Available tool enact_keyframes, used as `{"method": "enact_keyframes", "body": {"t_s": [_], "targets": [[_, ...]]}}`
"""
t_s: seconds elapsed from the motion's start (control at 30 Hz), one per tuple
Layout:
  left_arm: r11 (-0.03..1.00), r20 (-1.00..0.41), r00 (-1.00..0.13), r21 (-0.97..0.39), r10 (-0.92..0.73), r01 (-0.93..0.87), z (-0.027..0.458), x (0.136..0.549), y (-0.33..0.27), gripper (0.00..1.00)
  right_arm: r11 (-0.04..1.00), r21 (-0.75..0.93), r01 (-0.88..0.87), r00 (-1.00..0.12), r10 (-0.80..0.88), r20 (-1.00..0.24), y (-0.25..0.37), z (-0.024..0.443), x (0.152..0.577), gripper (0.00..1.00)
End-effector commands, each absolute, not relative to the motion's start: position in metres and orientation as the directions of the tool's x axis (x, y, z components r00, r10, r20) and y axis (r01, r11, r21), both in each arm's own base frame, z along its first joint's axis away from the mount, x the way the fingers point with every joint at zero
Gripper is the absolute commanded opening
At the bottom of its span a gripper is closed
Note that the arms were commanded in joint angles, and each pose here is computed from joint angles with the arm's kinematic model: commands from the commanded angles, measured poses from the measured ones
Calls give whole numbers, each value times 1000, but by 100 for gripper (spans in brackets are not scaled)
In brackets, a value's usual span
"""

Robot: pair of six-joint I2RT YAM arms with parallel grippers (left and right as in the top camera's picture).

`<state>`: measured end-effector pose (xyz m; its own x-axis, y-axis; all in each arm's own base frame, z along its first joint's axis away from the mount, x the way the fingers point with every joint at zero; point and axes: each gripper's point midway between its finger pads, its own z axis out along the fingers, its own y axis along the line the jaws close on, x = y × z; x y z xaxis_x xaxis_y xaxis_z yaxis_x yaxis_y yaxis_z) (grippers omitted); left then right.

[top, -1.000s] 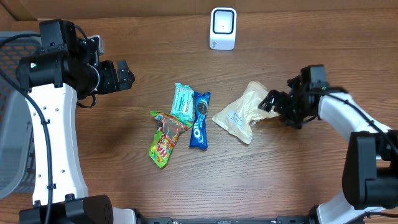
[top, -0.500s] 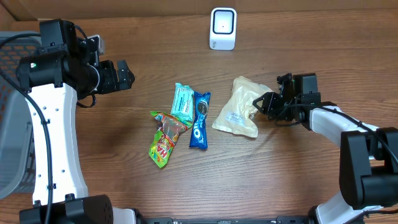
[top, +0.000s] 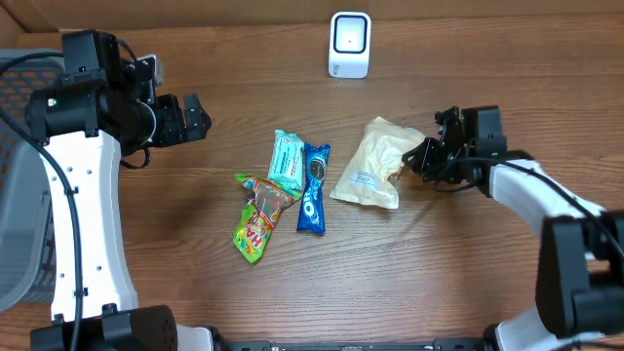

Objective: Scan the item barcode

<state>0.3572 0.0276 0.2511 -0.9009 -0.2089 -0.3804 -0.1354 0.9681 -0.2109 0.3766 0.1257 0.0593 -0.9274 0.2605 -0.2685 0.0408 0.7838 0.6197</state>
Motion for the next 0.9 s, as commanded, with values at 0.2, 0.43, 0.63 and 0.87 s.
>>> {"method": "enact_keyframes", "body": {"t_s": [0.2,0.43,0.63,0.87], "targets": [[970,-381,-906,-218,-183,-104,250,356,24,100,973,227,46,-910,135,-393,96,153,369,4],[970,-381,-906,-218,-183,-104,250,356,24,100,998,30,58,-928,65,-368,120,164,337,4],[970,-381,-906,-218,-183,-104,250,356,24,100,986,-100,137,-967,111,-231,116,137,304,4],[970,-381,-906,-218,-183,-104,250,356,24,100,979,-152,133,-980,108,-167,112,120,299,4]]}}
